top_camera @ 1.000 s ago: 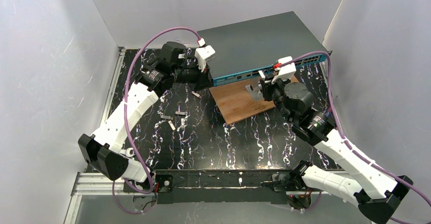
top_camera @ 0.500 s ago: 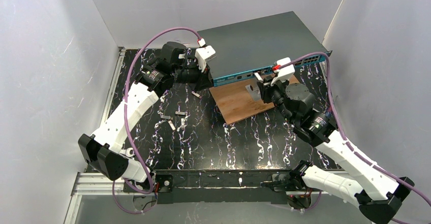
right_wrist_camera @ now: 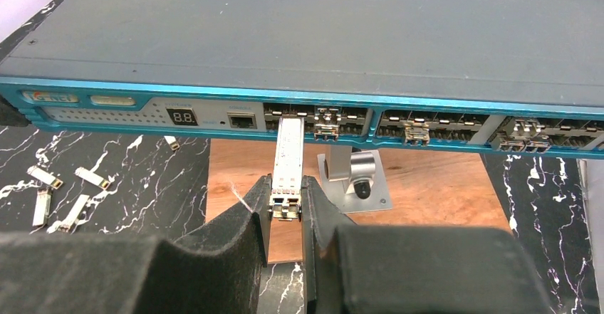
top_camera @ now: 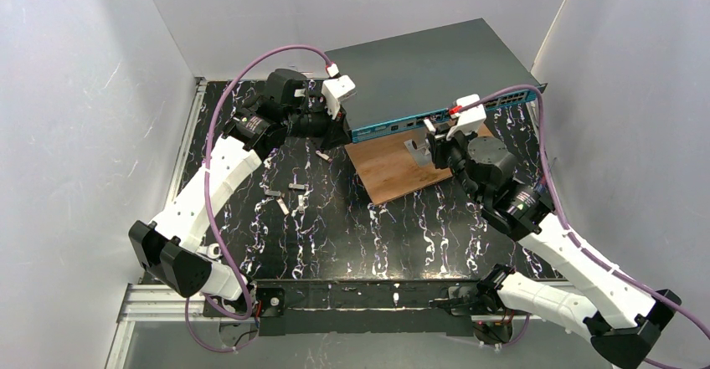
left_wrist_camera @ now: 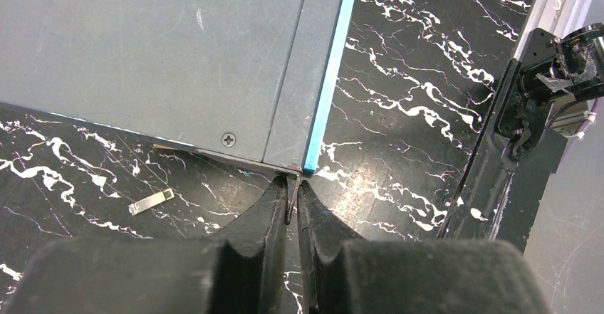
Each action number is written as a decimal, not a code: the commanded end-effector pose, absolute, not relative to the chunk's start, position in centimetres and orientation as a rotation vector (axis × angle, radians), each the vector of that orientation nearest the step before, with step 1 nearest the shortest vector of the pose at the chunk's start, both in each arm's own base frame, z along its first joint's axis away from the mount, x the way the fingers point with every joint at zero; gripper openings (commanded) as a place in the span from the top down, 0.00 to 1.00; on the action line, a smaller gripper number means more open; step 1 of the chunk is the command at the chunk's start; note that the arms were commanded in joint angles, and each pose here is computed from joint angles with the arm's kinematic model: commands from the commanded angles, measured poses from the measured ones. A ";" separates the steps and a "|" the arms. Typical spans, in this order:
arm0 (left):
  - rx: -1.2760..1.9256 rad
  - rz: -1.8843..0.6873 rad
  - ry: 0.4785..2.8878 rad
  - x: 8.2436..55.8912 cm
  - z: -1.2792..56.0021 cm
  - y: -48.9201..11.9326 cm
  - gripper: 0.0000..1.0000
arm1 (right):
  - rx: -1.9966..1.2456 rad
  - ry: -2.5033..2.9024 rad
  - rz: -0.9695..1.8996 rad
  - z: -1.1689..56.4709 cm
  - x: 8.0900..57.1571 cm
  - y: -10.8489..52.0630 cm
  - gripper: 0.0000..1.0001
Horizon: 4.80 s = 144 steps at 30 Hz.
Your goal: Insert the plug into the switch port
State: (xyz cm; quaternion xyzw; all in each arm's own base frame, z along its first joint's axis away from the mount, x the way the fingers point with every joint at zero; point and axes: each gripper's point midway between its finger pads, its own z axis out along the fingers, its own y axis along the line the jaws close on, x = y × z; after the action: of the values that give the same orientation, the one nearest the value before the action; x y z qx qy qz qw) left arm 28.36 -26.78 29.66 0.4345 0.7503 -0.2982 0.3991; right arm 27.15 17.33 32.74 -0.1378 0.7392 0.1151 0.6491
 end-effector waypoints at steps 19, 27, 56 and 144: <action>1.147 -0.845 1.876 25.2 30.8 -27.1 1.00 | -0.226 1.616 0.262 34.0 28.1 17.1 0.99; 1.147 -0.844 1.877 25.2 30.8 -27.1 1.00 | -0.219 1.606 0.265 34.4 28.0 17.0 0.99; 1.153 -0.848 1.880 25.2 30.7 -27.1 1.00 | -0.199 1.592 0.263 34.6 28.3 17.0 0.99; 1.166 -0.876 1.878 25.0 30.6 -27.4 1.00 | -0.183 1.572 0.270 36.1 28.0 16.6 0.99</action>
State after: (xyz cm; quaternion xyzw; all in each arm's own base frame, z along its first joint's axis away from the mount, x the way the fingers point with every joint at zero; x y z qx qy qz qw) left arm 27.94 -27.10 29.77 0.4399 0.7455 -0.3055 0.3967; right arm 28.10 16.86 32.44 -0.1031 0.7368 0.1008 0.6606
